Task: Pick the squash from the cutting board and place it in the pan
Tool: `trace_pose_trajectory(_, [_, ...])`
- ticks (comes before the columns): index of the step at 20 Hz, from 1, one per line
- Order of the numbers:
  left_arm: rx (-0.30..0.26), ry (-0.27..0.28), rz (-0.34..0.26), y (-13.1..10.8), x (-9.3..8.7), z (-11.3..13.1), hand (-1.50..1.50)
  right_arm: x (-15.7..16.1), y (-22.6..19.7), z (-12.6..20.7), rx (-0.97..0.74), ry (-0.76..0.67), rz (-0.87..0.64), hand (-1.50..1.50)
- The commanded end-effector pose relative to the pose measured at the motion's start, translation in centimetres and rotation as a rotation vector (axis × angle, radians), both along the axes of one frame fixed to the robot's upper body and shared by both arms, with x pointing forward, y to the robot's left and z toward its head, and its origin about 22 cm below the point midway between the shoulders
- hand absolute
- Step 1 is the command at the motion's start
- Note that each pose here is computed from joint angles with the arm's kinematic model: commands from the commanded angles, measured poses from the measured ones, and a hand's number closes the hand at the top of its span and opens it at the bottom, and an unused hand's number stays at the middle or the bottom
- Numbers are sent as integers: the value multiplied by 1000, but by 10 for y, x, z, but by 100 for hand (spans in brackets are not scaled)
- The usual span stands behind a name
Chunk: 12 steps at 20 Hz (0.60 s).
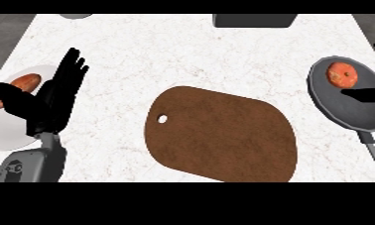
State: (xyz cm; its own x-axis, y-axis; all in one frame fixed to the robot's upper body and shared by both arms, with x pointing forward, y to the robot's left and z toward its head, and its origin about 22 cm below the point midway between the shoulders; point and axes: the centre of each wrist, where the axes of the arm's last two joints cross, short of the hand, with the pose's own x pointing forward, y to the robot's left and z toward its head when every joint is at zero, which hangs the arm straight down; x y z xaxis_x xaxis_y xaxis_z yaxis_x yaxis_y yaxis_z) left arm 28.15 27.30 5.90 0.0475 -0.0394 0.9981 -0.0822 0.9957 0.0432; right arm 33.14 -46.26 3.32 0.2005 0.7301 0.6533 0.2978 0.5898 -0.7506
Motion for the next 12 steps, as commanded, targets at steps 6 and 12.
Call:
trace_pose_trajectory(6, [-7, 0, 11, 9, -8, 8, 0, -71, -84, 16, 375, -213, -35, -150])
trace_pose_trajectory(12, [-8, -2, 18, 8, -2, 0, 0, -132, -125, 19, 514, -276, 66, -150])
